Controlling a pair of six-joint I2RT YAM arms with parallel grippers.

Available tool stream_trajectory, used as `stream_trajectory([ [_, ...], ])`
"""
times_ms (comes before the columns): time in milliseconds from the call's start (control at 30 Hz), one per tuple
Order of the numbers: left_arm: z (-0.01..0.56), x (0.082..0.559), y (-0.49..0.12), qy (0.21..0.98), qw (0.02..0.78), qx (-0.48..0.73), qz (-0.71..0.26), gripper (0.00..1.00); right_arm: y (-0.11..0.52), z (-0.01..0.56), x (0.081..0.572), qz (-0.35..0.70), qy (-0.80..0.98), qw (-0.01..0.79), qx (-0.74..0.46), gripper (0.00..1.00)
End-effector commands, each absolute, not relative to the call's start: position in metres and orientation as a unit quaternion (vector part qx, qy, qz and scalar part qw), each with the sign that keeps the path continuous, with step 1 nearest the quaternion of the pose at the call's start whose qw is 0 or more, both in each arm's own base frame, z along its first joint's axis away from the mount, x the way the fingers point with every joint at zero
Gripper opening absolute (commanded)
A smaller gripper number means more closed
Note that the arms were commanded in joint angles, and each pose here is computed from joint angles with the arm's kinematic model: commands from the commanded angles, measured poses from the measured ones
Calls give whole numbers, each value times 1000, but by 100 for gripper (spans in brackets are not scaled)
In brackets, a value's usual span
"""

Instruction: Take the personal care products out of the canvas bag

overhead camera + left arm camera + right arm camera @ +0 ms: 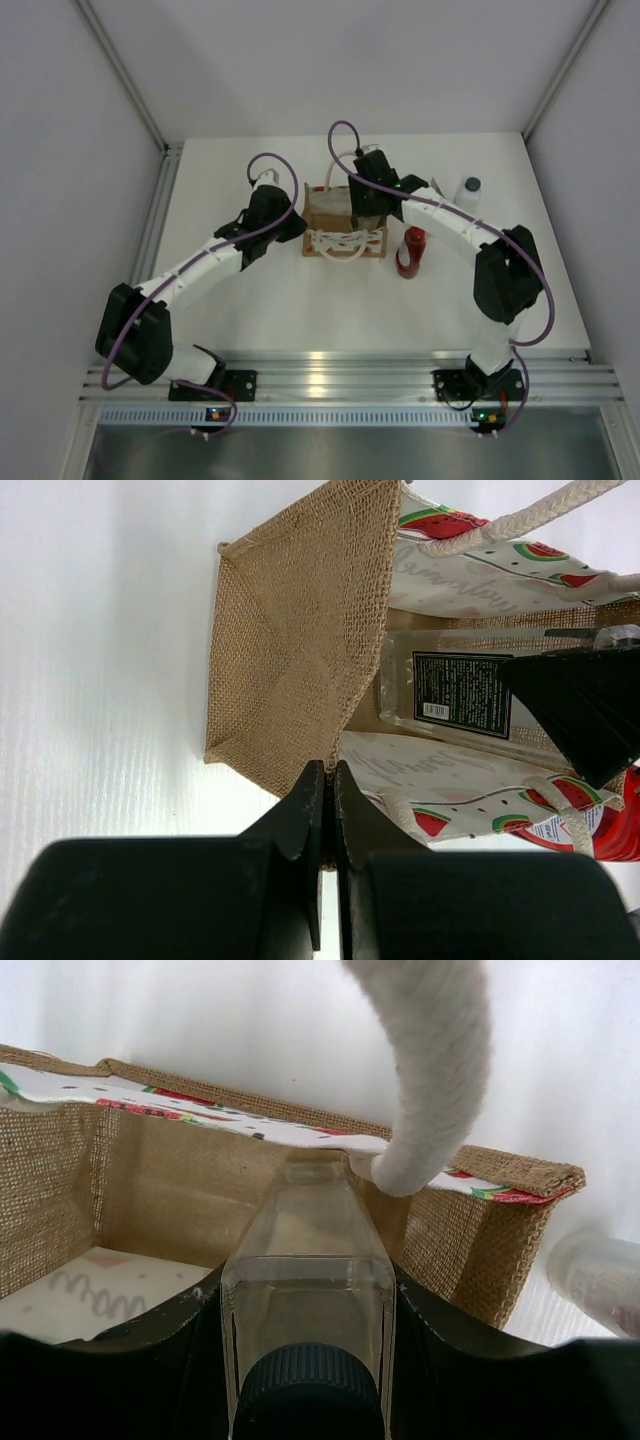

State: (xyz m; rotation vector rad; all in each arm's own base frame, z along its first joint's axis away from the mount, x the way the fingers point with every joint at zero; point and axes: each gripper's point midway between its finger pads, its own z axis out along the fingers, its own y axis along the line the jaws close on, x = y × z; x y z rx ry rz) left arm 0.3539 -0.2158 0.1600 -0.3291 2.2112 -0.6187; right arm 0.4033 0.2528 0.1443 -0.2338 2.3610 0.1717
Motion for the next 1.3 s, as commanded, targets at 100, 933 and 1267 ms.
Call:
stream_trajectory([
  [100,197,364,-217,846,441,-136,-269,0,273,231,413,135,872,463,-83,0],
  [933,198,365,-218,846,442,-132,-268,0,276,138,438,53,907,406,-102,51],
  [1267,198,364,-218,846,442,-128,-268,0,279,121,439,42,912,395,-104,38],
])
